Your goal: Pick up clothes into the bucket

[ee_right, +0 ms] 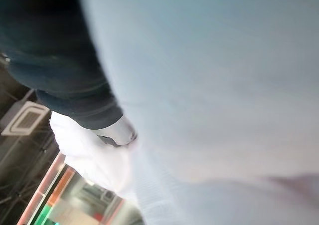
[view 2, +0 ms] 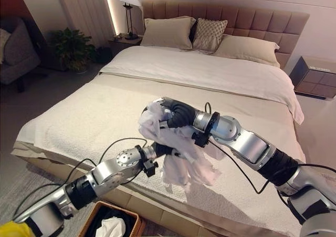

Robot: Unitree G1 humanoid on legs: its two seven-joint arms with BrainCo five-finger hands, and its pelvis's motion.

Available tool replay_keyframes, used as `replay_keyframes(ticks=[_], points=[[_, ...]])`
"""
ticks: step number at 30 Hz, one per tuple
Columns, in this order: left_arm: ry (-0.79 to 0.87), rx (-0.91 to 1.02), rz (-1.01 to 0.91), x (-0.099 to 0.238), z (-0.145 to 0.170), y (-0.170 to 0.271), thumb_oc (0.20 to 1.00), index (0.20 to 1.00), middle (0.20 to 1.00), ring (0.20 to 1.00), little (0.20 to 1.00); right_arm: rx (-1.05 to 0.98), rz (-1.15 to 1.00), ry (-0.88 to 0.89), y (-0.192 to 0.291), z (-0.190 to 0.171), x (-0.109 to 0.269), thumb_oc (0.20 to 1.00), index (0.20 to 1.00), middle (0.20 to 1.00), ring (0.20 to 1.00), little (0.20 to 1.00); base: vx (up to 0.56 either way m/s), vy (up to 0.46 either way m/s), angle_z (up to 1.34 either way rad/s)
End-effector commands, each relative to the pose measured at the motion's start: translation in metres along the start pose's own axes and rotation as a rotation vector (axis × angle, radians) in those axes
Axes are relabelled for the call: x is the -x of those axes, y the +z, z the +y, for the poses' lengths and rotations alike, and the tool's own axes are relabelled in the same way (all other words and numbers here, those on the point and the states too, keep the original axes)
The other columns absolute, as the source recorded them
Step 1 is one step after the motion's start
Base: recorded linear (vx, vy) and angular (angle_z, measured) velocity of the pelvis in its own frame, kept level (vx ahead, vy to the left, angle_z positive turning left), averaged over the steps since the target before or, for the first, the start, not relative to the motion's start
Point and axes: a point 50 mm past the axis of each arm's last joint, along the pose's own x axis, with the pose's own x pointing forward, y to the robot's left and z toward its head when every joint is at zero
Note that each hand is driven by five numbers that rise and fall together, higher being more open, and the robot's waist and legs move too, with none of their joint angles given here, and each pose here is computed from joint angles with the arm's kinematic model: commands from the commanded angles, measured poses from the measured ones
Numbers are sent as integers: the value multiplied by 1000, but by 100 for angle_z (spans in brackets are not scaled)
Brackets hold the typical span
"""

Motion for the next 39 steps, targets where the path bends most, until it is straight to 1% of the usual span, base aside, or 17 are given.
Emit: replay_keyframes(ticks=[1,2,6,7,8,10,11,12,13,17,18,19,22,24,25,31,39], points=[[-98,33,-28,-11,-7,6,200,200,200,200,200,56,-297,-28,57,-11,-11,815,815,815,815,815,0,0,0],[-85,31,-31,-8,-5,5,200,200,200,200,200,67,-294,-45,56,-12,-10,1000,1000,1000,1000,1000,0,0,0],[8,46,-38,5,10,-4,200,200,200,200,200,76,-256,-141,43,-21,-1,1000,1000,1000,1000,1000,0,0,0],[138,67,-37,23,27,-20,200,200,200,200,200,84,-194,-218,26,-26,9,1000,1000,1000,1000,1000,0,0,0],[138,67,-36,23,27,-20,200,200,200,200,200,83,-193,-218,25,-25,9,1000,1000,1000,1000,1000,0,0,0],[258,83,-17,39,39,-38,200,200,200,200,200,75,-138,-290,10,-29,20,1000,1000,1000,1000,1000,29,4,7],[383,132,11,57,49,-60,200,200,200,200,200,69,-75,-361,-7,-31,31,1000,1000,1000,1000,1000,31,-4,8],[382,132,11,57,49,-61,200,200,200,200,200,68,-74,-361,-8,-31,32,1000,1000,1000,1000,1000,0,0,0],[478,172,26,70,55,-75,200,200,200,200,200,66,-27,-406,-19,-31,41,1000,1000,1000,1000,1000,0,0,0],[724,259,71,109,60,-114,200,200,200,200,200,13,127,-523,-57,-21,69,1000,1000,1000,1000,1000,26,1,4],[852,290,87,128,61,-129,200,200,200,200,200,-31,199,-572,-75,-11,82,1000,1000,1000,1000,1000,24,-3,8],[852,290,88,129,61,-129,200,200,200,200,200,-31,199,-572,-75,-11,82,1000,1000,1000,1000,1000,26,-3,5],[1036,312,124,161,61,-148,200,200,200,200,200,-85,307,-629,-99,7,102,1000,1000,1000,1000,1000,14,2,4],[1144,241,185,185,63,-155,200,200,200,200,200,-135,410,-668,-119,20,118,1000,1000,1000,1000,1000,6,10,9],[1220,118,275,204,68,-155,200,200,200,200,200,-168,501,-695,-135,33,131,1000,1000,1000,1000,1000,-2,12,8],[1394,-96,531,247,79,-164,200,200,200,200,200,-262,784,-758,-180,75,167,1000,1000,1000,1000,1000,-43,16,4],[1457,-243,712,258,104,-160,200,200,200,200,200,-257,1133,-716,-224,120,194,1000,1000,1000,1000,1000,-196,24,12]])
